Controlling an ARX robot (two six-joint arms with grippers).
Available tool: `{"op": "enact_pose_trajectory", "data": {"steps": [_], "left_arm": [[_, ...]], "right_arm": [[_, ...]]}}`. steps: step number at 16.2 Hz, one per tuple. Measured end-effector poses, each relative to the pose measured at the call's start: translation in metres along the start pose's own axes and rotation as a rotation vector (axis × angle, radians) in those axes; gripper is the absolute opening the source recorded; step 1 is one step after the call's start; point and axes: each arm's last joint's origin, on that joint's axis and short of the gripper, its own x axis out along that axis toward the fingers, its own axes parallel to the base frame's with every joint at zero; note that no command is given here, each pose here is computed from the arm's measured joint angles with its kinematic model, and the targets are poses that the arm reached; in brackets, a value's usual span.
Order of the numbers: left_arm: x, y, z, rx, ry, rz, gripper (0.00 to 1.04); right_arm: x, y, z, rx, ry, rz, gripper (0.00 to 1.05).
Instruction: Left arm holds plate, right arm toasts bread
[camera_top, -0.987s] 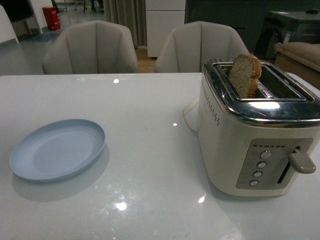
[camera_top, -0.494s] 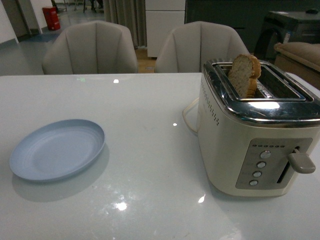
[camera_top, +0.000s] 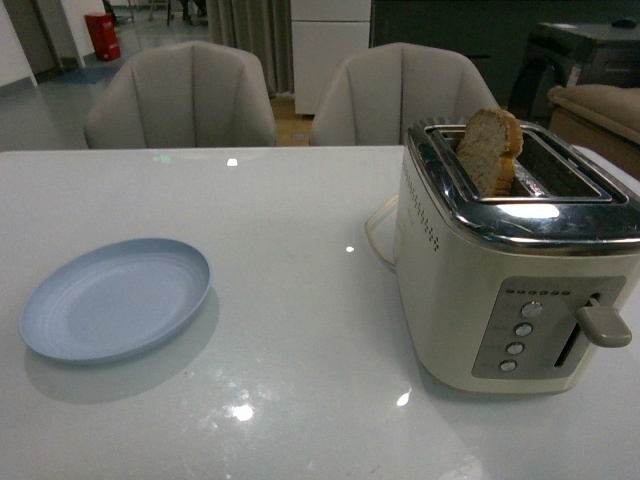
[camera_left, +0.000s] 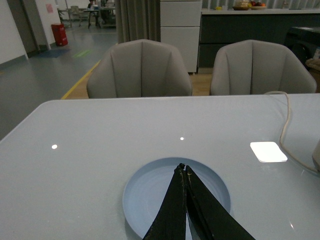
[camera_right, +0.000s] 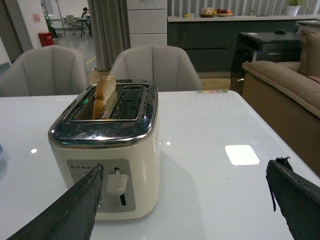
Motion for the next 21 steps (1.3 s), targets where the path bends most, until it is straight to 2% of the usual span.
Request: {"op": "enact_pose_trajectory", "data": {"steps": [6, 7, 11, 21], "left_arm": [[-0.033, 0.000, -0.016, 0.000, -0.021, -0.001, 0.02], [-0.037, 0.000, -0.023, 0.001, 0.028, -0.001, 0.02], [-0.045, 0.000, -0.017, 0.001, -0.016, -0.001, 0.02], [-0.065, 0.000, -0.014, 0.000, -0.022, -0.001, 0.02]], "right_arm": [[0.000, 0.000, 0.000, 0.000, 0.000, 0.000, 0.98], [0.000, 0.000, 0.000, 0.000, 0.000, 0.000, 0.98], [0.000, 0.000, 0.000, 0.000, 0.000, 0.000, 0.98], [0.000, 0.000, 0.000, 0.000, 0.000, 0.000, 0.98]]}}
